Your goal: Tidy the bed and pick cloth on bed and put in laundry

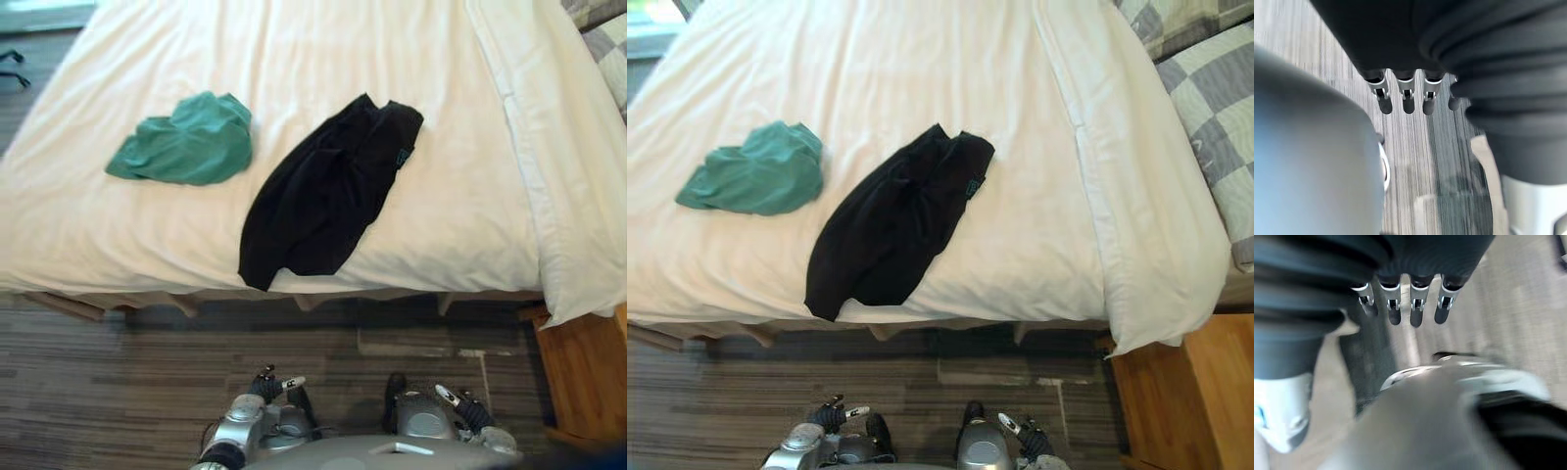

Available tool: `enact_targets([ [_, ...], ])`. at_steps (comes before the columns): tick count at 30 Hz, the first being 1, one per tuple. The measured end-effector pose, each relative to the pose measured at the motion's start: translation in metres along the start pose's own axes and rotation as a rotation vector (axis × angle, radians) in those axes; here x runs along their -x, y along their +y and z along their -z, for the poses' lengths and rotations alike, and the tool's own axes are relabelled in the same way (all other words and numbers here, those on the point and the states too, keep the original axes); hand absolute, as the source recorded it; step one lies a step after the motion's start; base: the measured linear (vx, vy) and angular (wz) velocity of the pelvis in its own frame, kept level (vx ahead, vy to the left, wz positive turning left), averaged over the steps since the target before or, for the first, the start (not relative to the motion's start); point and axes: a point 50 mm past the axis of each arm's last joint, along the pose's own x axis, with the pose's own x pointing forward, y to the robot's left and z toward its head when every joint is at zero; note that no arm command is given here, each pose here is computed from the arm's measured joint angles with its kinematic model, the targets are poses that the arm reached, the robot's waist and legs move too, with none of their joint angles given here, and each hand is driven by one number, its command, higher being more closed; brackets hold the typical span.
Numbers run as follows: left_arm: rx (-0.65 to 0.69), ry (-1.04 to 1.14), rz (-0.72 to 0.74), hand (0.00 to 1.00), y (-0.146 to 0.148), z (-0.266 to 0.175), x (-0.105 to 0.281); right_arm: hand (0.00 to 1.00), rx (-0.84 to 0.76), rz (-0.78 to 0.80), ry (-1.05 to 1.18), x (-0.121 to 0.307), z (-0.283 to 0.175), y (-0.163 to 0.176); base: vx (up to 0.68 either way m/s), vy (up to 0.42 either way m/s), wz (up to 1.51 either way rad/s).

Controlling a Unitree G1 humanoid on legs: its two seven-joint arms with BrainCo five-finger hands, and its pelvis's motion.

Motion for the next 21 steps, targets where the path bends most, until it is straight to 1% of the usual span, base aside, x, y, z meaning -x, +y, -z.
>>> enact_targets([
  [1,0.067,-0.014,0.000,0.00,0.001,-0.005,0.000,0.00,0.045,-0.015,-0.028,-0.002,-0.009,0.001,-0.15,-0.007,0.15],
  [3,0.139,-0.068,-0.007,0.00,0.004,-0.013,0.000,0.00,0.120,-0.005,-0.066,-0.005,-0.025,-0.002,-0.15,0.034,-0.12],
  [4,0.152,-0.105,-0.009,0.00,0.007,-0.014,0.001,0.00,0.133,0.023,-0.092,-0.006,-0.033,-0.004,-0.10,0.078,-0.36],
  [5,0.139,-0.106,-0.001,0.00,0.007,-0.010,0.002,0.00,0.132,0.035,-0.105,-0.007,-0.037,-0.003,-0.05,0.111,-0.30],
  [7,0.094,-0.132,0.044,0.00,0.003,-0.006,0.003,0.00,0.136,0.015,-0.154,-0.010,-0.051,0.011,-0.04,0.108,-0.14],
  [9,0.104,-0.153,0.061,0.00,0.005,-0.008,0.003,0.00,0.117,-0.001,-0.163,-0.011,-0.054,0.023,-0.02,0.090,-0.18],
  [11,0.110,-0.154,0.084,0.00,0.004,-0.004,0.004,0.00,0.174,0.004,-0.153,-0.011,-0.054,0.023,0.02,0.074,-0.21],
  [12,0.111,-0.166,0.096,0.00,0.003,-0.004,0.005,0.00,0.193,0.024,-0.149,-0.011,-0.054,0.017,0.02,0.183,-0.18],
  [14,0.118,-0.194,0.123,0.00,-0.001,-0.006,0.006,0.00,0.192,0.057,-0.139,-0.011,-0.053,0.007,0.00,0.373,-0.11],
  [17,0.134,-0.180,0.178,0.00,-0.018,0.000,0.007,0.00,0.225,0.084,-0.114,-0.010,-0.049,-0.007,0.02,0.535,-0.12],
  [19,0.104,-0.165,0.171,0.00,-0.012,-0.005,0.004,0.00,0.237,0.057,-0.071,-0.011,-0.038,0.002,0.07,0.659,-0.47],
  [20,0.099,-0.106,0.115,0.00,0.006,0.009,0.003,0.00,0.291,-0.026,-0.063,-0.013,-0.032,0.025,0.11,0.446,-0.67],
  [21,0.099,-0.097,0.110,0.00,0.009,0.011,0.003,0.00,0.298,-0.038,-0.066,-0.013,-0.031,0.028,0.16,0.449,-0.92],
])
